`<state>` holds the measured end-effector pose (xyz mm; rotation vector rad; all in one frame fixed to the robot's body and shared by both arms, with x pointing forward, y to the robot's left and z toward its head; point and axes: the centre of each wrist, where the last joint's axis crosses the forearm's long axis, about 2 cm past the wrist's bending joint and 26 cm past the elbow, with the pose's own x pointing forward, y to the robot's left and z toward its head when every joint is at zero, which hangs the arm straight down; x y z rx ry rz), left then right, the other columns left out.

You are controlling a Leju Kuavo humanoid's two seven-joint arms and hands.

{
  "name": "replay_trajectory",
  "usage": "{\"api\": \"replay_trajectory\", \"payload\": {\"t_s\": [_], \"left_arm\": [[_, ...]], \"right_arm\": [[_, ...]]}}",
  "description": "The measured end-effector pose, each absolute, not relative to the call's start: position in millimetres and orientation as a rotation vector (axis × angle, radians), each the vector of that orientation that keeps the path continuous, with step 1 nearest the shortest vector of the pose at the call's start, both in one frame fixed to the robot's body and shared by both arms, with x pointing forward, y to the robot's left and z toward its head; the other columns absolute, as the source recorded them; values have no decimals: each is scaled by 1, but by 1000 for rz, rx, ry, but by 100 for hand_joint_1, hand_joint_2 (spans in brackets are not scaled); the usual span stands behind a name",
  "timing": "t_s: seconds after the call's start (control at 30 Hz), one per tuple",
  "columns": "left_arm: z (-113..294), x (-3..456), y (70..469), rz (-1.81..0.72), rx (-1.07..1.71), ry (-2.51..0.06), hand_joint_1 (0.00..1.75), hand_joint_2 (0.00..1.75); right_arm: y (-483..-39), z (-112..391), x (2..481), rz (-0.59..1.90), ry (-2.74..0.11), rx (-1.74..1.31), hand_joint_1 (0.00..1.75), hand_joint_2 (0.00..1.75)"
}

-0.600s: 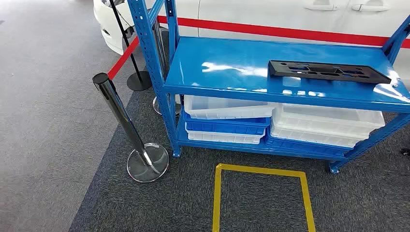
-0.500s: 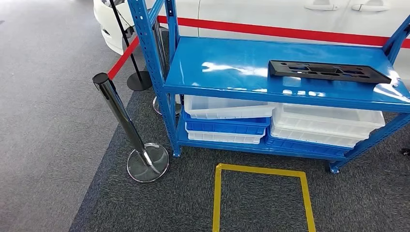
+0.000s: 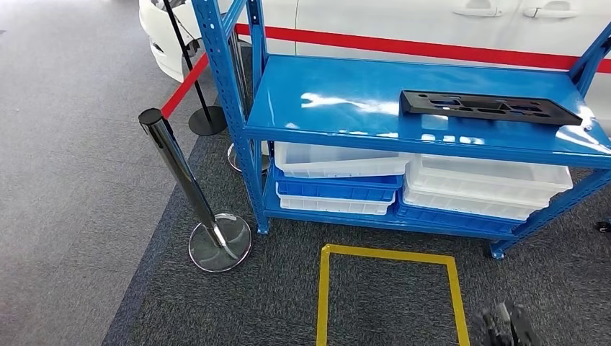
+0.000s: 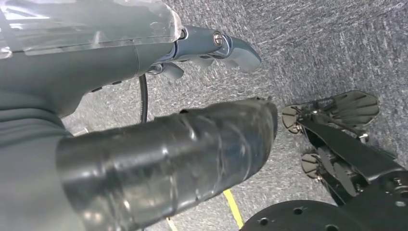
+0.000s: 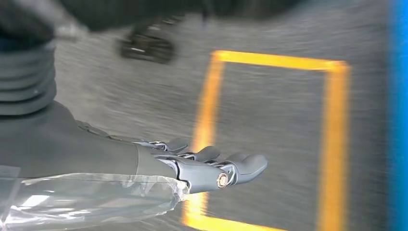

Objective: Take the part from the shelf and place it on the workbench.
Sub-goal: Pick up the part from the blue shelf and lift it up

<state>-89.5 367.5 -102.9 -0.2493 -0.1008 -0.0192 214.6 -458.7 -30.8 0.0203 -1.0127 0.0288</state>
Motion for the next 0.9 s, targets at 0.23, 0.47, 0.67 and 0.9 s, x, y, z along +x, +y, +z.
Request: {"api": "replay_trajectory", "payload": {"t_s": [0.23,0.47,0.67,0.9], "left_arm": [[-105,-81,357,36,-253,-106,0,0],[-106,-79,350,80,-261,-103,0,0],[-107,-78,343,116,-269,-101,0,0],[-107,-78,336,143,-277,-101,0,0]], "right_arm": [[-468,45,317,130,-1312,9,0,0],[-473,127,381,296,-1568,-85,0,0],[-456,185,416,479,-1715,-229,0,0],[-436,230,433,677,-1795,-459,0,0]]}}
